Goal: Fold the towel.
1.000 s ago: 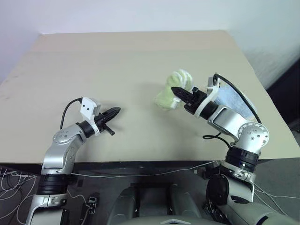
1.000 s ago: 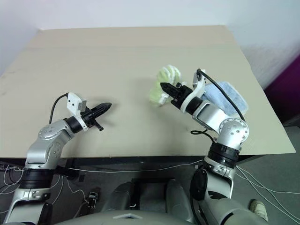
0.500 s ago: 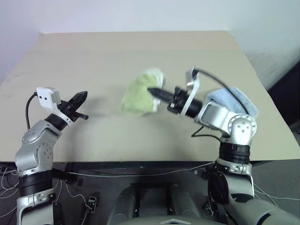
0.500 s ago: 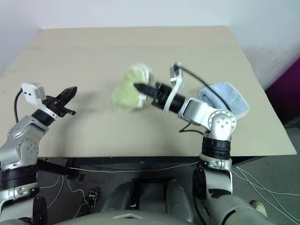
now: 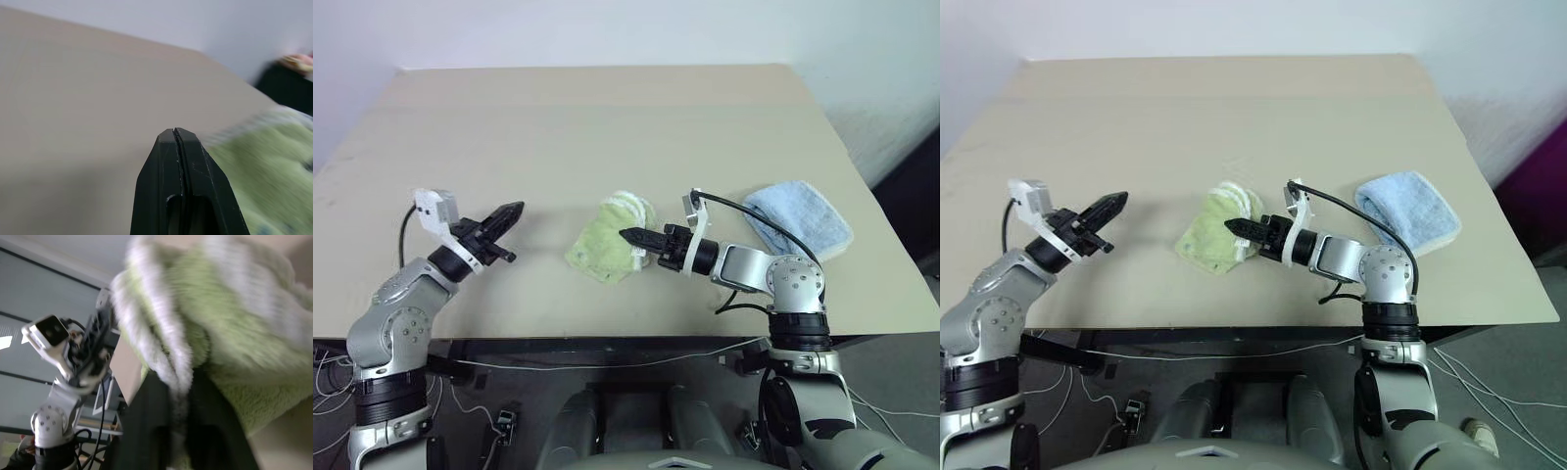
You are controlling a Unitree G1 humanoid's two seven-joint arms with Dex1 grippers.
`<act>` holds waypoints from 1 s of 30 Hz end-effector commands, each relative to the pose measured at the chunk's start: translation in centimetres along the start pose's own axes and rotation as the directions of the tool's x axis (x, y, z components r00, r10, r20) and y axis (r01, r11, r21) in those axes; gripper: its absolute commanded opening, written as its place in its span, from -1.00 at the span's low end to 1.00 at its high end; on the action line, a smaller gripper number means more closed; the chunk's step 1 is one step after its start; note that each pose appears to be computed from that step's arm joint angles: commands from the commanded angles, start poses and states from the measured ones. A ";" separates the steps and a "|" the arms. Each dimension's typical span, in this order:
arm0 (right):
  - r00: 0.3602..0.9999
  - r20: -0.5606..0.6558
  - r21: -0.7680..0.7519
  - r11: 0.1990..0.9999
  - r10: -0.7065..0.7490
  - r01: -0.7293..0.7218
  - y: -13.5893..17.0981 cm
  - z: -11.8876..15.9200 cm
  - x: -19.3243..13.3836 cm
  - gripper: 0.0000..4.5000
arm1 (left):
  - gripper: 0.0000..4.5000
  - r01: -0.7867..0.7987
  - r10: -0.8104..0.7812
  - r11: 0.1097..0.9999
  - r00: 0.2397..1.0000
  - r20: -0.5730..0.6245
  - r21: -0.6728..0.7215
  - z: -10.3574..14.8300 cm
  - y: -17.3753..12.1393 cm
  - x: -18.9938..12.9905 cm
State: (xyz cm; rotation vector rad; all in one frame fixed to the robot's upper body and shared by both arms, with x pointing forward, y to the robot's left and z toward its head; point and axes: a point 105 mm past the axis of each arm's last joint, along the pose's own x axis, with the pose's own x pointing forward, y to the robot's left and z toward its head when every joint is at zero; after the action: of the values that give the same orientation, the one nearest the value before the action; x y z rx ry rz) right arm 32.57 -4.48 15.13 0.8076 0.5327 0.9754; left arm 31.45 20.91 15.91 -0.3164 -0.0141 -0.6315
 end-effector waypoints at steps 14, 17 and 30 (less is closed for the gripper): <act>0.990 0.060 -0.258 0.960 0.131 -0.111 5.3 3.5 -1.1 -0.03 | -1.00 0.014 0.018 0.959 0.994 0.109 -0.283 -1.1 1.8 -1.2; 0.991 0.084 -0.263 0.962 0.102 -0.077 4.6 3.9 -2.2 -0.03 | -1.00 0.037 -0.003 0.958 0.993 0.117 -0.285 -1.1 1.3 -1.2; 0.989 0.149 -0.370 0.926 -0.014 0.069 2.8 5.0 -6.0 -0.03 | -1.00 0.190 -0.175 0.912 0.982 0.073 -0.363 -1.6 -1.6 1.5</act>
State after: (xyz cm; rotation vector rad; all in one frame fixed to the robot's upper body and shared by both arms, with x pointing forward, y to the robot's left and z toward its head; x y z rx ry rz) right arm 32.44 -10.51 20.20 0.5403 0.2535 0.9199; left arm 31.50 18.87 14.11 -0.7116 0.0581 -0.7738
